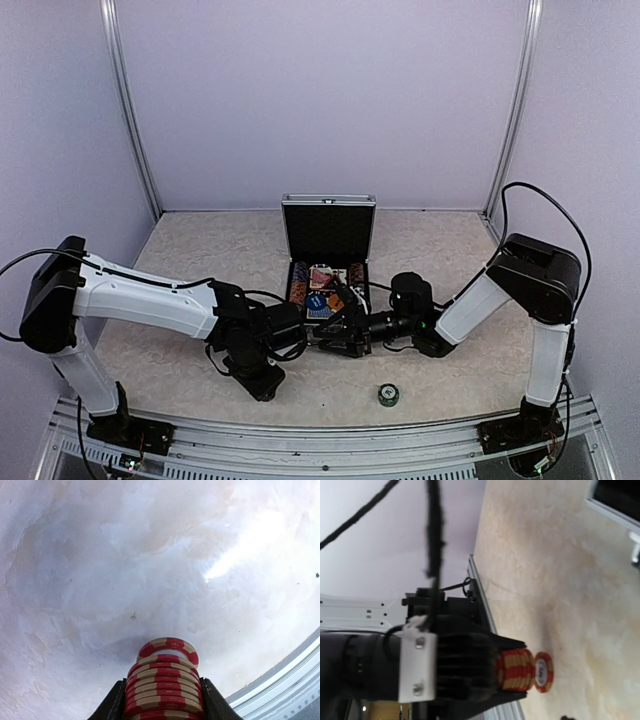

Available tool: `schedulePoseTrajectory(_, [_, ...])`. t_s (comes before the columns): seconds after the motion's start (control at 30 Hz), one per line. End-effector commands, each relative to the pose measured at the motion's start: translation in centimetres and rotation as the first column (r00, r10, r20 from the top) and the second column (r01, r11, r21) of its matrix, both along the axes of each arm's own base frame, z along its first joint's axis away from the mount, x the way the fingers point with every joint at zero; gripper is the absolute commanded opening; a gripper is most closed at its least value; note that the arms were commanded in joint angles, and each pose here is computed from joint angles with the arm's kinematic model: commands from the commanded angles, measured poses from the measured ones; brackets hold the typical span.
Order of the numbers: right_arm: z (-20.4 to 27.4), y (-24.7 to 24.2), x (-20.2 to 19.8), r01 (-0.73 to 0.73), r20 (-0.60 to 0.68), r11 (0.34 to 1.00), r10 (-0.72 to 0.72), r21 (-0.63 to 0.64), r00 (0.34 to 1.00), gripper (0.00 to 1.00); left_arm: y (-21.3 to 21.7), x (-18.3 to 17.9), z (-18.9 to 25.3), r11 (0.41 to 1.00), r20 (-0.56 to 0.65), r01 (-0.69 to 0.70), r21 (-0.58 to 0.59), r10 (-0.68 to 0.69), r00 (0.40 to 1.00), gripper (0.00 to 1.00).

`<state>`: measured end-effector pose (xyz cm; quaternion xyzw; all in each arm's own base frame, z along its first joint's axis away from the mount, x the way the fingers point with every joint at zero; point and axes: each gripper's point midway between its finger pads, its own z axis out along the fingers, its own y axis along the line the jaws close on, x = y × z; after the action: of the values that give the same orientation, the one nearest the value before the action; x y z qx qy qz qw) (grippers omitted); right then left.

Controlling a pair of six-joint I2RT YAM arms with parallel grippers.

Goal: Pack up texas hold em set

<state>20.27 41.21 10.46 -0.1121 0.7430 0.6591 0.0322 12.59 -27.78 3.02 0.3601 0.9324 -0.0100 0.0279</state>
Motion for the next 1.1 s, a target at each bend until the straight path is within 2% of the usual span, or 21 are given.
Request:
schedulePoseTrajectory(0.0, [0.3,-0.2,0.4,0.015,0.028,1.000,-0.014,-0.009,1.000,0.67,-0.9,-0.3,0.5,0.998,0.008,-0.009,-0.055,0.010,1.000,0.00])
schedulePoseTrajectory(0.93, [0.8,-0.3,0.2,0.005,0.048,1.000,-0.005,-0.003,0.999,0.66,-0.8,-0.7,-1.5,0.999,-0.002,-0.001,-0.045,0.001,1.000,0.00])
schedulePoseTrajectory(1.07, [0.9,-0.3,0.2,0.005,0.049,1.000,-0.005,0.000,0.999,0.66,-0.7,-0.8,-1.8,0.999,-0.007,-0.001,-0.042,0.001,1.000,0.03])
